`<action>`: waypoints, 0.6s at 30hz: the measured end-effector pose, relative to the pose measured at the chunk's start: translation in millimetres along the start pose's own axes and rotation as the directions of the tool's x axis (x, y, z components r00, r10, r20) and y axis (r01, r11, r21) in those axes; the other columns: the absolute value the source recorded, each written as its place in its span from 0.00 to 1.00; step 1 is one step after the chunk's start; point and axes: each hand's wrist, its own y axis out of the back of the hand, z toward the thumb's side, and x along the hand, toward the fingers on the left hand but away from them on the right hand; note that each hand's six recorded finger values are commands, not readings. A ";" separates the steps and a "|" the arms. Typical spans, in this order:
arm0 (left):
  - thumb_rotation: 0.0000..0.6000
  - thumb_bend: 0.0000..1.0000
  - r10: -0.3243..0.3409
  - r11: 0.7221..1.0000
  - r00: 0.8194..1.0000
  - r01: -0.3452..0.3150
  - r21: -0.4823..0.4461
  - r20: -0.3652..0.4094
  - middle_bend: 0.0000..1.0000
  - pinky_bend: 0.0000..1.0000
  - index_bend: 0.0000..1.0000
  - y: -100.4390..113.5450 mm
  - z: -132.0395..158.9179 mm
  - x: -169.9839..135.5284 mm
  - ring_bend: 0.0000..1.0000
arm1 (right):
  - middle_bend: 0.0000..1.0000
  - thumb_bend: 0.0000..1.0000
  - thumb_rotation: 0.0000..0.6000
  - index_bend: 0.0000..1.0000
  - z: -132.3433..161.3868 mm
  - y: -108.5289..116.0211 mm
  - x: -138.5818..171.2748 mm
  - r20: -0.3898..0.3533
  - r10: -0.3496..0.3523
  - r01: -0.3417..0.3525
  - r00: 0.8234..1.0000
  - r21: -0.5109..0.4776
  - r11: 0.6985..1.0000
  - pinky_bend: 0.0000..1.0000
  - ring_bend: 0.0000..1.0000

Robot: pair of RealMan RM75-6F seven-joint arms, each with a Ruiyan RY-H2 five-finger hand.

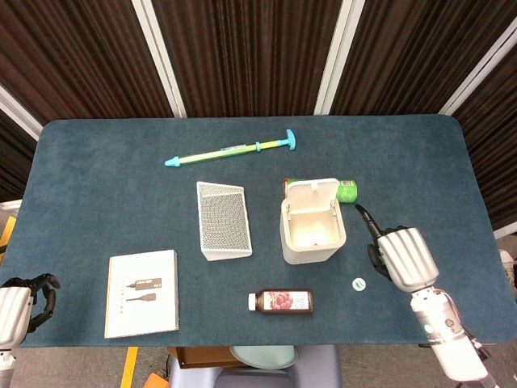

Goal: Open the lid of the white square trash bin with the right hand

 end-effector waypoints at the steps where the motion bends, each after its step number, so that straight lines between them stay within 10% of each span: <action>1: 1.00 0.58 -0.001 1.000 1.000 0.001 0.000 0.001 0.63 0.52 0.52 -0.2 0.3 0.0 0.66 | 0.47 0.30 1.00 0.09 -4.7 0.5 5.5 0.005 -0.009 0.009 1.000 -0.005 1.000 0.75 0.43; 6: 1.00 0.58 -0.006 1.000 1.000 0.006 -0.001 0.003 0.63 0.52 0.52 -1.2 1.1 0.0 0.67 | 0.38 0.15 1.00 0.04 -30.4 -10.2 30.2 0.009 -0.005 0.005 1.000 -0.010 1.000 0.59 0.38; 18: 1.00 0.58 -0.007 1.000 1.000 0.007 -0.001 0.000 0.63 0.52 0.52 -1.5 0.4 0.4 0.67 | 0.82 0.15 1.00 0.31 -58.1 -65.7 47.0 -0.046 0.212 -0.213 0.976 -0.023 0.977 0.96 0.84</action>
